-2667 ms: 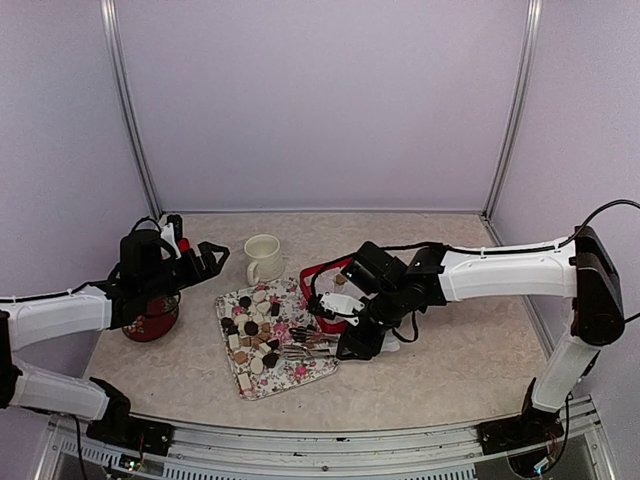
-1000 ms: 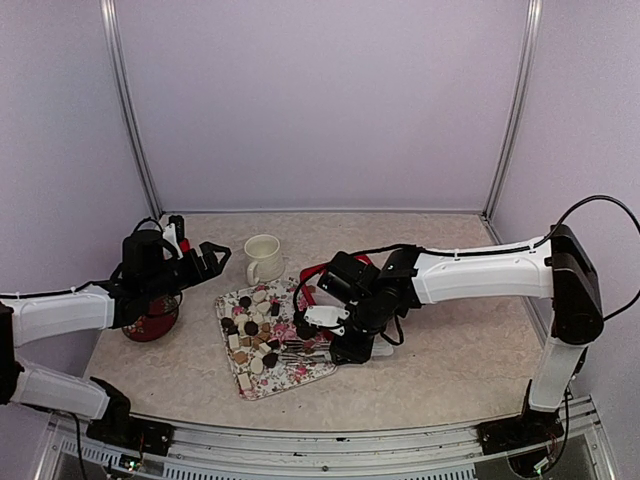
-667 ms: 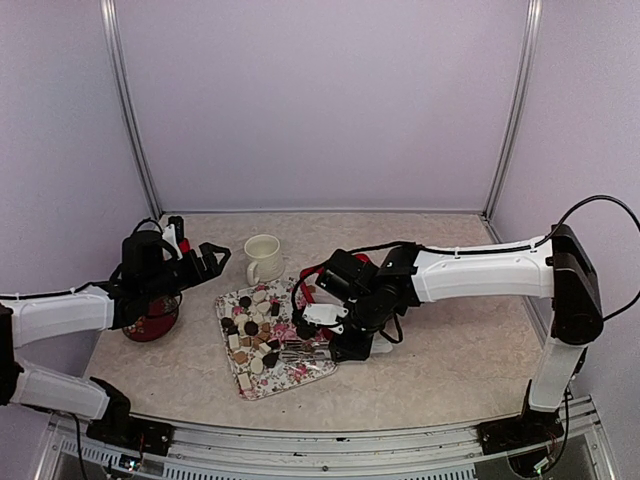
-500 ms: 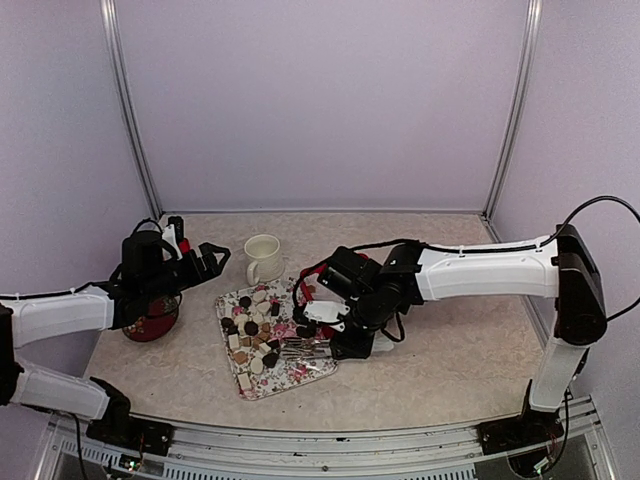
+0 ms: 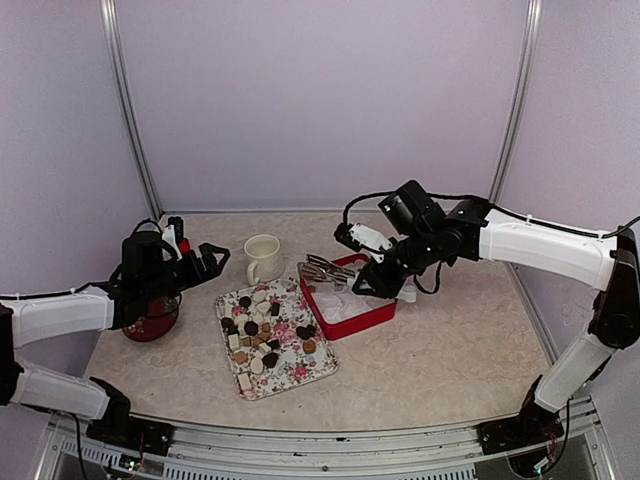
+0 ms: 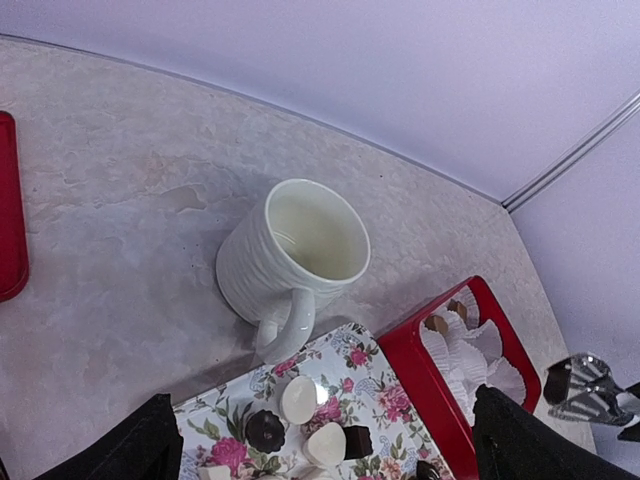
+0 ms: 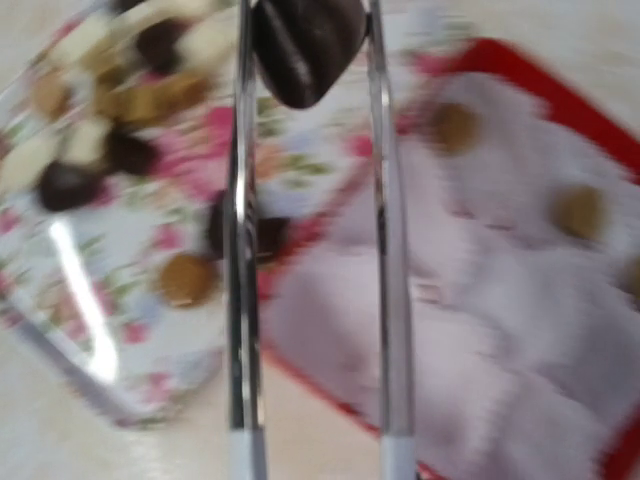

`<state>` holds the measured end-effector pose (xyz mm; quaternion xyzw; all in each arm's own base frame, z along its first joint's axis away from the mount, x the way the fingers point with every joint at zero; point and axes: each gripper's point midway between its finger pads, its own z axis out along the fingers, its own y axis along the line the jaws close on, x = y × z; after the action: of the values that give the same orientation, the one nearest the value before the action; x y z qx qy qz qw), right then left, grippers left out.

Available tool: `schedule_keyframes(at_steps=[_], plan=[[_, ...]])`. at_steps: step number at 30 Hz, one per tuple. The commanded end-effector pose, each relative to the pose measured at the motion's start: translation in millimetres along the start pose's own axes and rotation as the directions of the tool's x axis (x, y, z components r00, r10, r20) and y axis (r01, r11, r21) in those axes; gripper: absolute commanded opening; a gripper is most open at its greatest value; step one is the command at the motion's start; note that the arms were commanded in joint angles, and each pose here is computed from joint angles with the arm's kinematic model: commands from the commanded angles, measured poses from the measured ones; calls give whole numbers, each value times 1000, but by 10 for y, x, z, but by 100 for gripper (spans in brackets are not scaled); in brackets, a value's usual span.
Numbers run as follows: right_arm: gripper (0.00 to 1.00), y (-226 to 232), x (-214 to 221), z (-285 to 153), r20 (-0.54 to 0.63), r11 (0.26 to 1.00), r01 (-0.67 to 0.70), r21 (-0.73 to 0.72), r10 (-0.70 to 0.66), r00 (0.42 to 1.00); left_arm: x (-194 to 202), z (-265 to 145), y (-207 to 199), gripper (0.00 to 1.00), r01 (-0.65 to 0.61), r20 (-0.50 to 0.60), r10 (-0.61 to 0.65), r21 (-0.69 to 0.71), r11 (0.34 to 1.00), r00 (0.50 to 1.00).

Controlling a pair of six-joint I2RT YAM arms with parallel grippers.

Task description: Pack the chocolate

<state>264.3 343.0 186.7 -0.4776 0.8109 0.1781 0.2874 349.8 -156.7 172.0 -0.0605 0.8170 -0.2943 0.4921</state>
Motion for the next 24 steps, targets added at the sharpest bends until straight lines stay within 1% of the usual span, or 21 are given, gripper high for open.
schedule_keyframes(at_steps=[1,6,14,24], plan=[[26,-304,-42,-141,68,996,-86,37,83,994,-86,-7,-23,99,1,31,-1,12,1000,1000],[26,-442,179,-17,17,990,-128,53,127,992,-86,-3,-13,99,0,31,0,9,1000,1000],[26,-467,463,261,-52,986,-162,44,164,985,-83,12,-21,99,5,29,-5,14,1000,1000],[28,-481,588,455,-89,986,-164,28,166,982,-95,18,-18,99,3,29,-4,11,1000,1000]])
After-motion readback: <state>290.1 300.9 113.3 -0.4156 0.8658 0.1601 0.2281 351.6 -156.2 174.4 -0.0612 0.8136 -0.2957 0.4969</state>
